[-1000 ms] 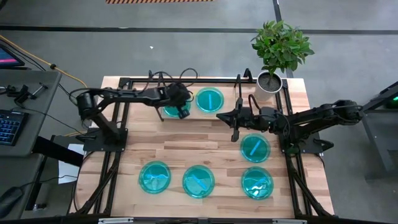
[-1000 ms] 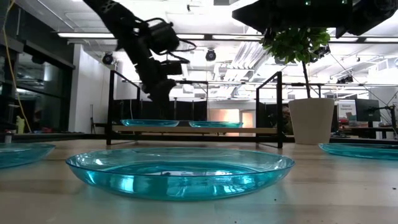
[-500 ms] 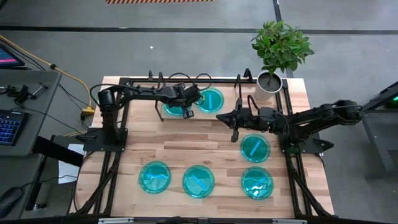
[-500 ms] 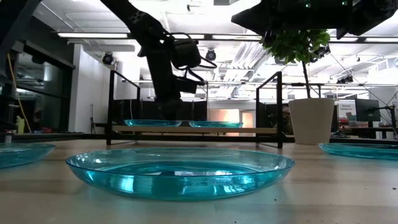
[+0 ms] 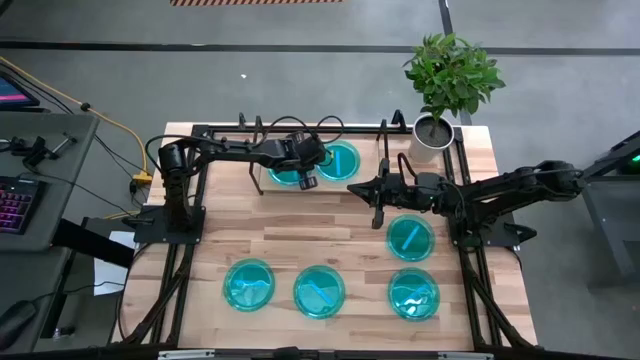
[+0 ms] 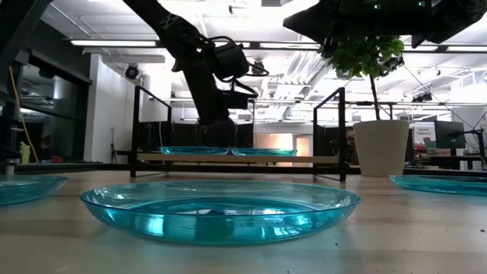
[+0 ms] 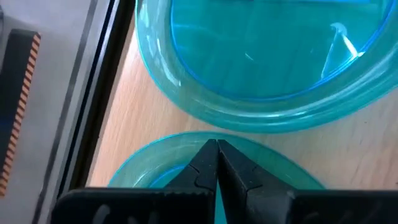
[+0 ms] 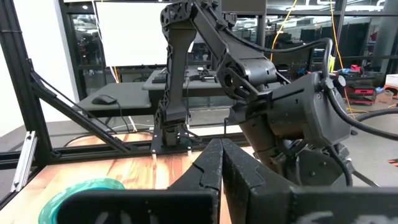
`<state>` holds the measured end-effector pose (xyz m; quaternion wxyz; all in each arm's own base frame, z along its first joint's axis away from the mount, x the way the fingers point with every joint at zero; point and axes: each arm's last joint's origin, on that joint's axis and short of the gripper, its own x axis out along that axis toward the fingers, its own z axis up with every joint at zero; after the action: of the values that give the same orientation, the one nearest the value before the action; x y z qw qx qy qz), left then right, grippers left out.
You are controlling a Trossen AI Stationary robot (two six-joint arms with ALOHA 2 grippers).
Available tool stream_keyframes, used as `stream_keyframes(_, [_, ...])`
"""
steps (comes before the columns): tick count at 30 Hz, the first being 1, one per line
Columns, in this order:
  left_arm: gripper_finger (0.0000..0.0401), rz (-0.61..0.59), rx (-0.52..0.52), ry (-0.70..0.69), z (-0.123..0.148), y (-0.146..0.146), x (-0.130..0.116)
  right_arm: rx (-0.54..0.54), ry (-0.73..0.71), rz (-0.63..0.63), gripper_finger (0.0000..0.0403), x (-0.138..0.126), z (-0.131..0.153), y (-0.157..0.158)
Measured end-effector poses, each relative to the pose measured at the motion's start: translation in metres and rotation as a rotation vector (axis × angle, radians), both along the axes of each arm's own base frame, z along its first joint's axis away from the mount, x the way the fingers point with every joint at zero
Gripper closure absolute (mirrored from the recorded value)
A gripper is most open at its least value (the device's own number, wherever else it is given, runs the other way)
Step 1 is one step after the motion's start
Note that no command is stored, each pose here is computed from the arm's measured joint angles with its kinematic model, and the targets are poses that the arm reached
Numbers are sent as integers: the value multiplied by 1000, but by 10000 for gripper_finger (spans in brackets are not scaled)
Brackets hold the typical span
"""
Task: Place and stack plates onto a shelf
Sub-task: Adjust the blue plate on the shelf, then stack the blue plate on top of the blue plate on the shelf
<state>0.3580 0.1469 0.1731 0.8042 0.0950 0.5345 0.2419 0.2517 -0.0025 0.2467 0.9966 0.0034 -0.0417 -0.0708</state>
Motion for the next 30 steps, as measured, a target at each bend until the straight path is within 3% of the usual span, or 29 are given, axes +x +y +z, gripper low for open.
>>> stream_keyframes(6, [401,13,74,58,18,-6,-10,0,0,0,402,0,0,0])
stream_keyframes(10, [401,20,40,-22,50,-26,-20,0,1,0,402,0,0,0])
stream_keyframes(16, [401,-180,-119,-371,73,-80,-43,1,30,7,402,0,-3,0])
stream_keyframes(21, [401,-326,-121,-632,66,-117,-75,1,40,10,402,0,-4,0])
stream_keyframes(26, [401,-388,-106,-756,71,-134,-104,164,108,45,390,2,-14,2])
stream_keyframes(30, [401,-402,-87,-842,90,-137,-118,332,282,109,344,8,-41,18])
